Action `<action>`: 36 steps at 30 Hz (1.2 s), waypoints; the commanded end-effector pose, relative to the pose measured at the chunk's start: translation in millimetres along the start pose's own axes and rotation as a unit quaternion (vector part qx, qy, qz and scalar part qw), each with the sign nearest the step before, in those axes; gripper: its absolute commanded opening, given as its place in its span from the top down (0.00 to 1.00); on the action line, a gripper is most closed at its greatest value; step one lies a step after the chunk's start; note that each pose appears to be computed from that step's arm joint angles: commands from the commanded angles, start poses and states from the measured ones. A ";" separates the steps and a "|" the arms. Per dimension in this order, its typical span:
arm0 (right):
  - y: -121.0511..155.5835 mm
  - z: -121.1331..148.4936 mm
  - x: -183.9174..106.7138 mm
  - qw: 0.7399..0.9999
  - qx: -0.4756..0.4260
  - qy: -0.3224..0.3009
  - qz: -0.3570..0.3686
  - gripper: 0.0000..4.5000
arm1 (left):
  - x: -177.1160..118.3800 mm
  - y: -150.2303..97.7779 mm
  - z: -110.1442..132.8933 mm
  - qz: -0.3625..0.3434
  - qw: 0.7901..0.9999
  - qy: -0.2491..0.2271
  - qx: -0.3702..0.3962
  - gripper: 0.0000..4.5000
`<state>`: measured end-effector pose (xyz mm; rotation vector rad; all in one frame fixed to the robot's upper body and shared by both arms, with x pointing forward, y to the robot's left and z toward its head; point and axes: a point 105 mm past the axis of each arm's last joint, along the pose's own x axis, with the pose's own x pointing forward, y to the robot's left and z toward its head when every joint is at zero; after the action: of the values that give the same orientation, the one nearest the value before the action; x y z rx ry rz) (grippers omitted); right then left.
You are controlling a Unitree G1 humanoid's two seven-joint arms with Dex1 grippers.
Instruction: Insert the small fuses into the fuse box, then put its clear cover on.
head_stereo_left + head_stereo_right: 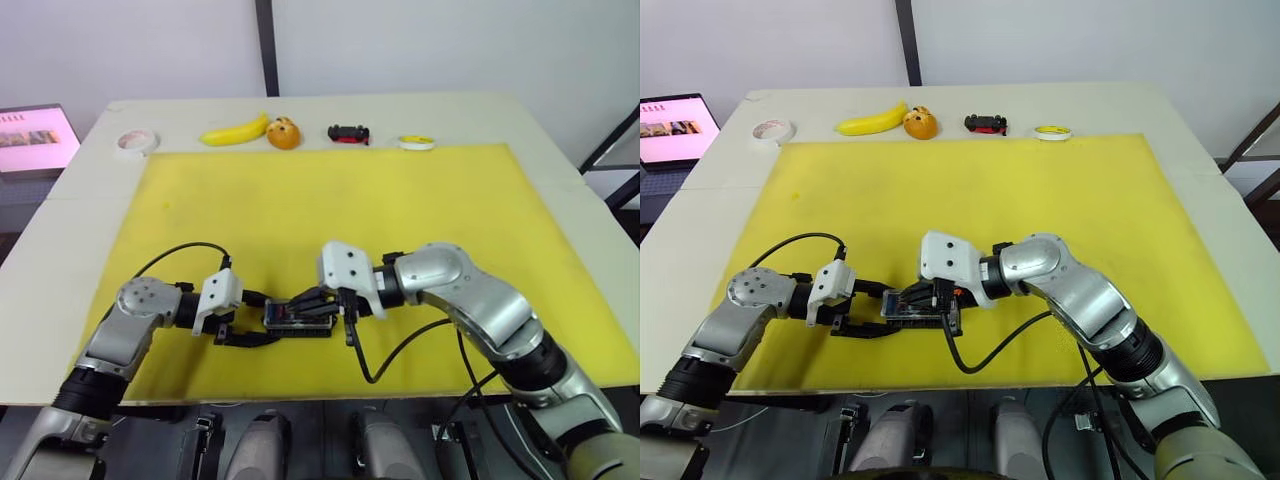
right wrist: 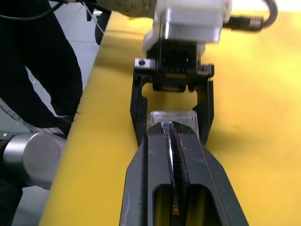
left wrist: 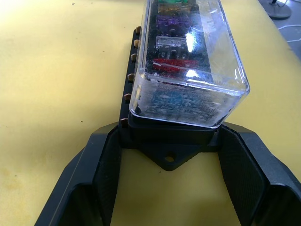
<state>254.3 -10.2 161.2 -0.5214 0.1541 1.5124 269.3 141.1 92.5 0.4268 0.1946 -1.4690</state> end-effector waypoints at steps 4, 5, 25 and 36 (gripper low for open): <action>-7.4 -9.6 8.4 1.000 0.008 0.005 -0.020 0.97 | 3.7 -7.0 0.2 -0.023 1.000 0.007 0.004 0.44; -8.8 -12.2 9.6 1.000 0.011 0.008 -0.022 0.97 | 3.8 -7.2 0.0 -0.024 1.000 0.008 0.005 0.44; 6.3 -75.4 18.5 0.989 0.089 0.120 0.018 0.97 | 6.2 -9.7 -1.8 -0.028 0.999 0.013 0.020 0.44; 14.4 -98.2 17.0 0.980 0.120 0.160 0.022 0.97 | 4.1 -10.1 -1.1 -0.023 0.999 0.014 0.021 0.44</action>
<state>268.6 -8.9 128.5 -0.5461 0.2693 1.4787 267.7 139.5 85.5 0.4711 0.2096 -1.4683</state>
